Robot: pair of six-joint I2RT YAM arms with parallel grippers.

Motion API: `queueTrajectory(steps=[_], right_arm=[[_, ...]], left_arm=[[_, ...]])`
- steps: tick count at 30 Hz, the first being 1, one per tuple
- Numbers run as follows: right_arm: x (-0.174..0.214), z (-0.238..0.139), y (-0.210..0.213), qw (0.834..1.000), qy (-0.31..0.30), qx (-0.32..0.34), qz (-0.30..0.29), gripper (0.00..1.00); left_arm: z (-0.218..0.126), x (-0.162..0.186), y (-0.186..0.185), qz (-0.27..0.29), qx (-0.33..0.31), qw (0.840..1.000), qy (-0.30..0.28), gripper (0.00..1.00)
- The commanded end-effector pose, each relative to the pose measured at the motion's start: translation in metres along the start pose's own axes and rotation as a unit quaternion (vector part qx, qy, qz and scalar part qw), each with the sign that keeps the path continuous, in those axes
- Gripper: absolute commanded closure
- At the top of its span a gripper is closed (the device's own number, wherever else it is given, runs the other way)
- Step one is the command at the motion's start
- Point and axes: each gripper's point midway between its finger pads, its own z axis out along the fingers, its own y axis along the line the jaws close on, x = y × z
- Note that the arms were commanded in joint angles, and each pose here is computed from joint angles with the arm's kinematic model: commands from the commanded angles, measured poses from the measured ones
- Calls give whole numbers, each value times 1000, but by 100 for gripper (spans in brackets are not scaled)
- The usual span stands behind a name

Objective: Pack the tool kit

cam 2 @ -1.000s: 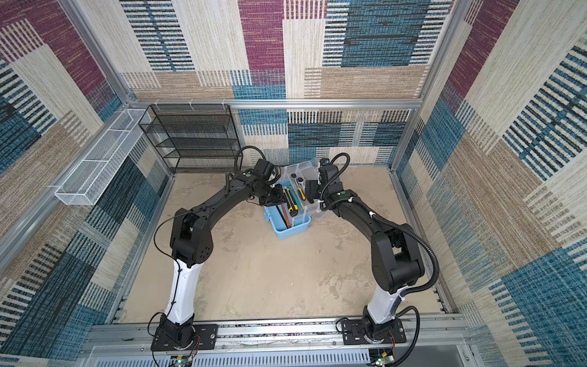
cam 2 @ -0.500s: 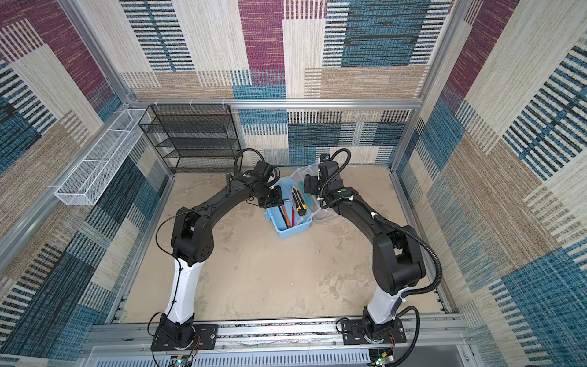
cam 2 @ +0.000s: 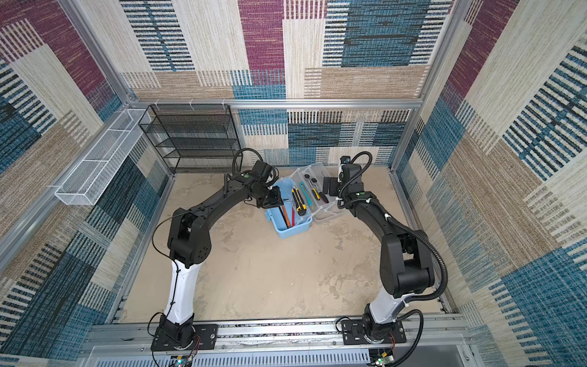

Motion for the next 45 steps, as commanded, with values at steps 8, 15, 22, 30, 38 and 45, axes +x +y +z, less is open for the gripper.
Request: queueTrajectory(steps=[8,15,22,30,38,45], right_arm=[[1,10,1,994,-23,-109,-4,0],[17,22,15,987,1,-161,-2,5],[24,20,23,982,13,-188,-1,11],[33,17,31,978,31,-208,5,18],[27,4,46,973,25,-229,3,22],[27,-6,65,970,26,-241,0,24]], left_arm=[[-26,27,25,21,-38,999,-5,56],[-11,53,35,-3,-19,1000,19,54],[-2,56,33,-9,-5,1000,25,55],[9,59,36,-12,-4,999,38,59],[9,58,37,-9,-4,999,37,60],[12,60,39,-9,-5,999,40,60]])
